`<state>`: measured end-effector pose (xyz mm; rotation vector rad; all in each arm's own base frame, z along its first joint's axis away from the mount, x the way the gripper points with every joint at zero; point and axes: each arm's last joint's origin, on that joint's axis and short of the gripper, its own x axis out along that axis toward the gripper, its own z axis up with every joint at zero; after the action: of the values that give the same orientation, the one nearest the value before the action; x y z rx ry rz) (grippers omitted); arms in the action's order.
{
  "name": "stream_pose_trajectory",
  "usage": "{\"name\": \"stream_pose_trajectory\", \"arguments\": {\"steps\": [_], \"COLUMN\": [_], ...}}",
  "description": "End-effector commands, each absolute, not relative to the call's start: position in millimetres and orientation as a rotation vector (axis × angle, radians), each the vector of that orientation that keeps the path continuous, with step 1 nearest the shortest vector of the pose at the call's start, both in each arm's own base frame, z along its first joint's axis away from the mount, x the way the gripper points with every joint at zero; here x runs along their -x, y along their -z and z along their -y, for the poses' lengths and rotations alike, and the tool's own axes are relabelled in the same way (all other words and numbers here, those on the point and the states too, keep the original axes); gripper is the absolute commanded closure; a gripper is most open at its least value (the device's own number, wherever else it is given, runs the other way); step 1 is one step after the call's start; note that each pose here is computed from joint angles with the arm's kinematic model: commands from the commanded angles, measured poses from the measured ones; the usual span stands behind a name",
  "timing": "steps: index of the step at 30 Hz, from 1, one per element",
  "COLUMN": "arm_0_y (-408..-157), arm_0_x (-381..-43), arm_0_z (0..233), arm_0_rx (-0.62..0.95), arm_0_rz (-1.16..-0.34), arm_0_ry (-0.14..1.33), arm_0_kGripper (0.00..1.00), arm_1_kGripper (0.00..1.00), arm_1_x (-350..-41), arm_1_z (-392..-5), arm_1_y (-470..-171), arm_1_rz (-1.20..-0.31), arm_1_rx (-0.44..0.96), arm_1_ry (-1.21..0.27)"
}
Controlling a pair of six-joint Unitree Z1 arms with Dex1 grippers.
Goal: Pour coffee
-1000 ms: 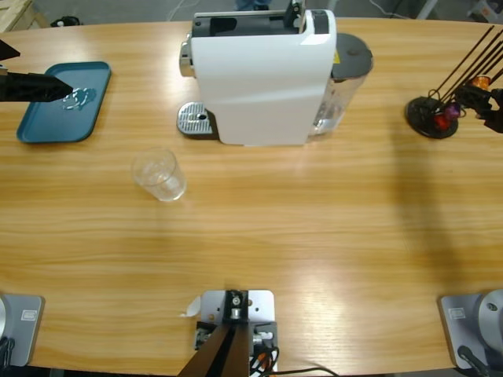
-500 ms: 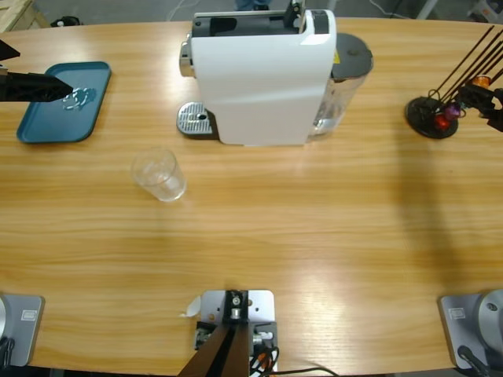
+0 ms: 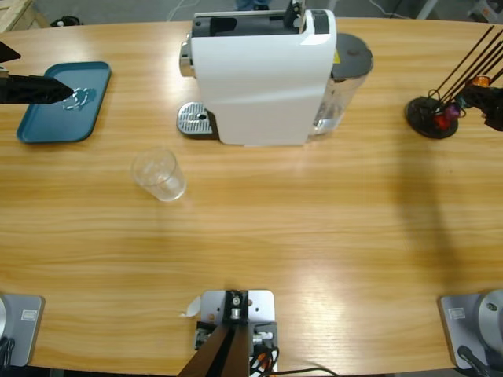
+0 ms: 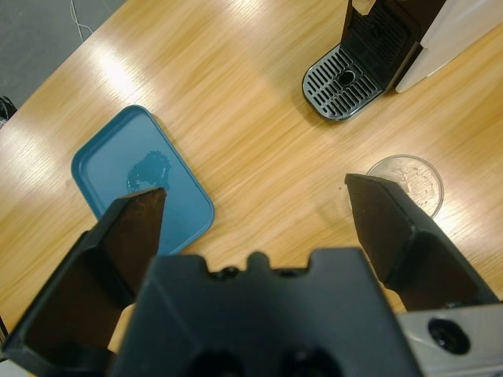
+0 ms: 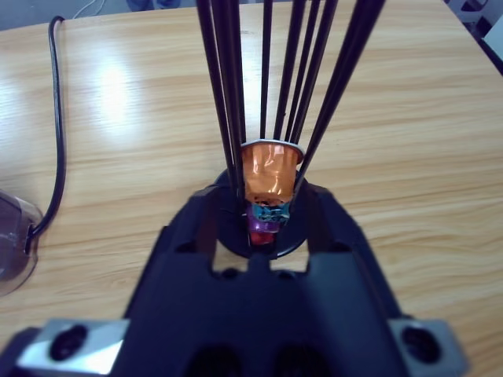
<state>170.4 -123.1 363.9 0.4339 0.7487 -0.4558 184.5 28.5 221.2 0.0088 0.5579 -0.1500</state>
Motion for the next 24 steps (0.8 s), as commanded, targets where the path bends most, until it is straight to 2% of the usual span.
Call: {"name": "stream_pose_trajectory", "arguments": {"steps": [1, 10, 18, 20, 24], "arm_0_y": [-346.6, -343.4, -342.9, -343.0, -342.9], "arm_0_x": [-171.1, -170.7, -169.1, -169.1, -169.1], "arm_0_z": [126.5, 126.0, 124.7, 124.8, 124.6], "arm_0_rx": [-0.463, -0.467, -0.468, -0.468, -0.468], "arm_0_rz": [-0.806, -0.817, -0.817, -0.815, -0.817], "arm_0_ry": [0.450, 0.449, 0.448, 0.449, 0.448], "arm_0_kGripper": [0.004, 0.004, 0.004, 0.001, 0.000], "arm_1_kGripper": [0.653, 0.644, 0.654, 0.767, 0.782], "arm_1_x": [-188.0, -190.7, -194.1, -194.6, -194.0], "arm_1_z": [-24.8, -23.7, -24.6, -24.7, -24.0], "arm_1_y": [-214.4, -217.2, -211.7, -212.0, -213.4], "arm_1_rz": [-0.585, -0.566, -0.587, -0.584, -0.577], "arm_1_rx": [0.009, 0.001, 0.002, 0.004, 0.007], "arm_1_ry": [0.163, 0.169, 0.160, 0.159, 0.161]}}
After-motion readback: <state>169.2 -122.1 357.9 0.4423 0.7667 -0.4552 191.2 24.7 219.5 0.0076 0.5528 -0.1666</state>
